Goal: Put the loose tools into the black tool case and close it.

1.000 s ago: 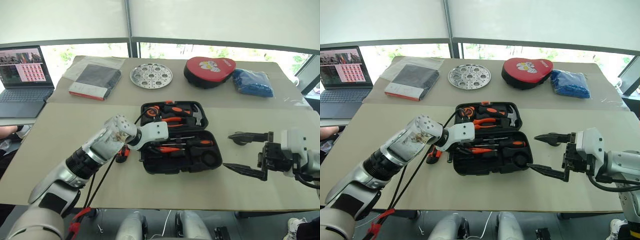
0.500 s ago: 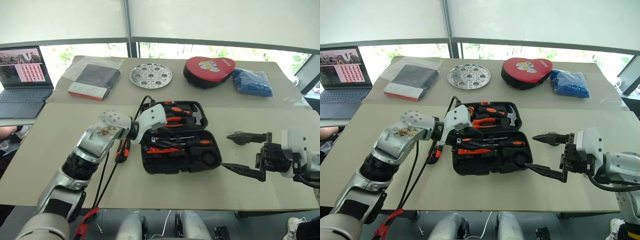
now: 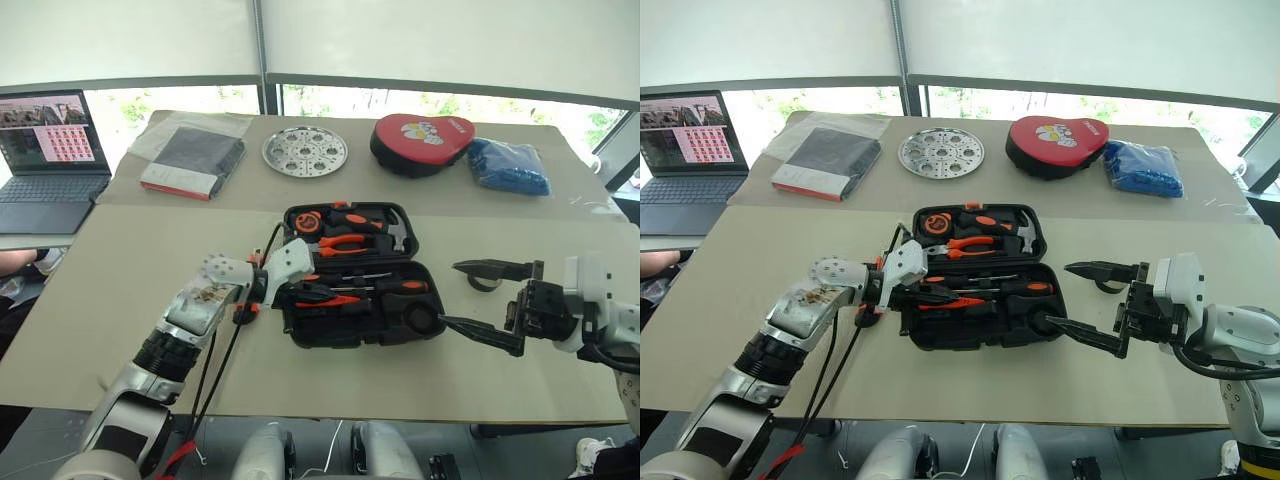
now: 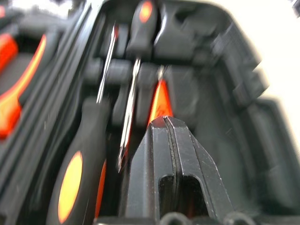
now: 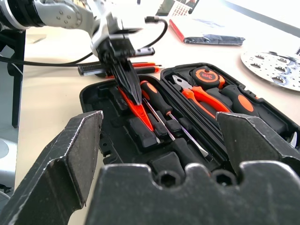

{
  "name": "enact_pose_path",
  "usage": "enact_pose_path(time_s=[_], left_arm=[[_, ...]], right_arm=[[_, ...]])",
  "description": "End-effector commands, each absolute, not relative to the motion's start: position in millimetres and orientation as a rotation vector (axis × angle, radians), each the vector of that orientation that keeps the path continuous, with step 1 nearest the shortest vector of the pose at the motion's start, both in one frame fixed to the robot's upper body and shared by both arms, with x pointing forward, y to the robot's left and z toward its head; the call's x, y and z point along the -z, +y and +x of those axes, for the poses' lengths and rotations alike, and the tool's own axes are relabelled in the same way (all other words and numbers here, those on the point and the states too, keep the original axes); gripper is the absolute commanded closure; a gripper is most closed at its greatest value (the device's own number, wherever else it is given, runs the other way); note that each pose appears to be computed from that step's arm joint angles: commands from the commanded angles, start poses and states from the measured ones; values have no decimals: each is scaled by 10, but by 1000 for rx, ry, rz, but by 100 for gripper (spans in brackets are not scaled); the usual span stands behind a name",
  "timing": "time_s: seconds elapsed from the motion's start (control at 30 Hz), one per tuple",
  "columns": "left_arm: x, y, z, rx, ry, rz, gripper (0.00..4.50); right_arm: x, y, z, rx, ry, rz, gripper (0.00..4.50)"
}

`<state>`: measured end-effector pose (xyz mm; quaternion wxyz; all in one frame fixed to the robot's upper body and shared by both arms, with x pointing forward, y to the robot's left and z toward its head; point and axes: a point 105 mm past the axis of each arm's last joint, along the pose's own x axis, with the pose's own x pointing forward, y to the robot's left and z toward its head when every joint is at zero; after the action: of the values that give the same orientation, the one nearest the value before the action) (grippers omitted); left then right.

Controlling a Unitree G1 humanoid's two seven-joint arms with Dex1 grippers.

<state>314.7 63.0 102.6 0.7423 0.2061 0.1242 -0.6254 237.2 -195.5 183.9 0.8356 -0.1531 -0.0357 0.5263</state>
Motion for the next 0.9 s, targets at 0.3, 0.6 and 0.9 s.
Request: enact_pose_path(time_s=[0.3, 0.6, 0.9], left_arm=[[-858, 694, 3055, 1350, 359, 468, 448], [-1666, 1388, 2973, 1086, -83, 231, 379], [-1234, 3025, 2263, 437, 172, 285, 65]], right_arm=[[-1935, -1967, 2347, -1092, -119, -352, 0], [-1933, -2249, 2395, -942, -212, -422, 0], [-1793, -2180, 2275, -1052, -285, -364, 0]])
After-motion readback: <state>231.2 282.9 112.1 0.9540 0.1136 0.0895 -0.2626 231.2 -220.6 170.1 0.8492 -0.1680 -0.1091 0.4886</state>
